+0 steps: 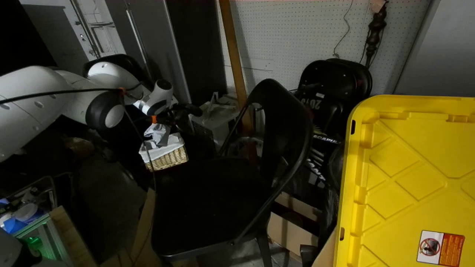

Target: Remove the towel from the chair and put it in the basket

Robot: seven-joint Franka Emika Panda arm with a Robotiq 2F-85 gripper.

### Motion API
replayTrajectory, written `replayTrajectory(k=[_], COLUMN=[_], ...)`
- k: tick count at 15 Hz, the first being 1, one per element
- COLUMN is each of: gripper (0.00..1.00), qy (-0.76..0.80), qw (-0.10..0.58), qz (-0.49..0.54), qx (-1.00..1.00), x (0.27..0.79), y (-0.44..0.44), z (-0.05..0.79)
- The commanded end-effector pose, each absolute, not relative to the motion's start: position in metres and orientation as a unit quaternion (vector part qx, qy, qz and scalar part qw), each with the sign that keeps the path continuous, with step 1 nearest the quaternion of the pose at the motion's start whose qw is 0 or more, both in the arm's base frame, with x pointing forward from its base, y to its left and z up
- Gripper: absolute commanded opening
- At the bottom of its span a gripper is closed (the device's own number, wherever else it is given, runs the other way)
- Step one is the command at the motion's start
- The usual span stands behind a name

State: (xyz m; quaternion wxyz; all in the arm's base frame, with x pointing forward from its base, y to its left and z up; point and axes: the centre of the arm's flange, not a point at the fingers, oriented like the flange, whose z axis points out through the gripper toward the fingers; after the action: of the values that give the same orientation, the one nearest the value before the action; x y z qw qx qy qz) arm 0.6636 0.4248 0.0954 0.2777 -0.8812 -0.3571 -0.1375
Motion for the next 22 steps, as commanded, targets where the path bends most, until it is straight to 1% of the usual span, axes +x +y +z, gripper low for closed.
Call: replayTrajectory(k=[1, 7, 13, 15, 16, 17, 18, 19, 20, 22], gripper=[0.03, 0.03, 0.03, 0.03, 0.09, 0.38, 0.39, 0.44, 0.52, 0.64], qy=[-0.365, -0.397, -0.429, -0.442, -0.452, -0.462, -0.471, -0.478, -0.483, -0.493], qw=[0.274, 0.265, 0.228, 0.227, 0.234, 0.237, 0.241, 0.242, 0.244, 0.244], qz=[-0.160, -0.205, -0.317, -0.330, -0.322, -0.315, -0.310, -0.307, -0.304, -0.294], qx=[-0.875, -0.854, -0.815, -0.803, -0.798, -0.794, -0.790, -0.787, -0.784, -0.782], x=[0.694, 0.696, 0.694, 0.697, 0.697, 0.696, 0.695, 0.695, 0.694, 0.694], y=[0.452, 0.481, 0.503, 0.507, 0.510, 0.512, 0.514, 0.516, 0.517, 0.517], z=[0.082, 0.057, 0.055, 0.058, 0.055, 0.053, 0.052, 0.051, 0.050, 0.047])
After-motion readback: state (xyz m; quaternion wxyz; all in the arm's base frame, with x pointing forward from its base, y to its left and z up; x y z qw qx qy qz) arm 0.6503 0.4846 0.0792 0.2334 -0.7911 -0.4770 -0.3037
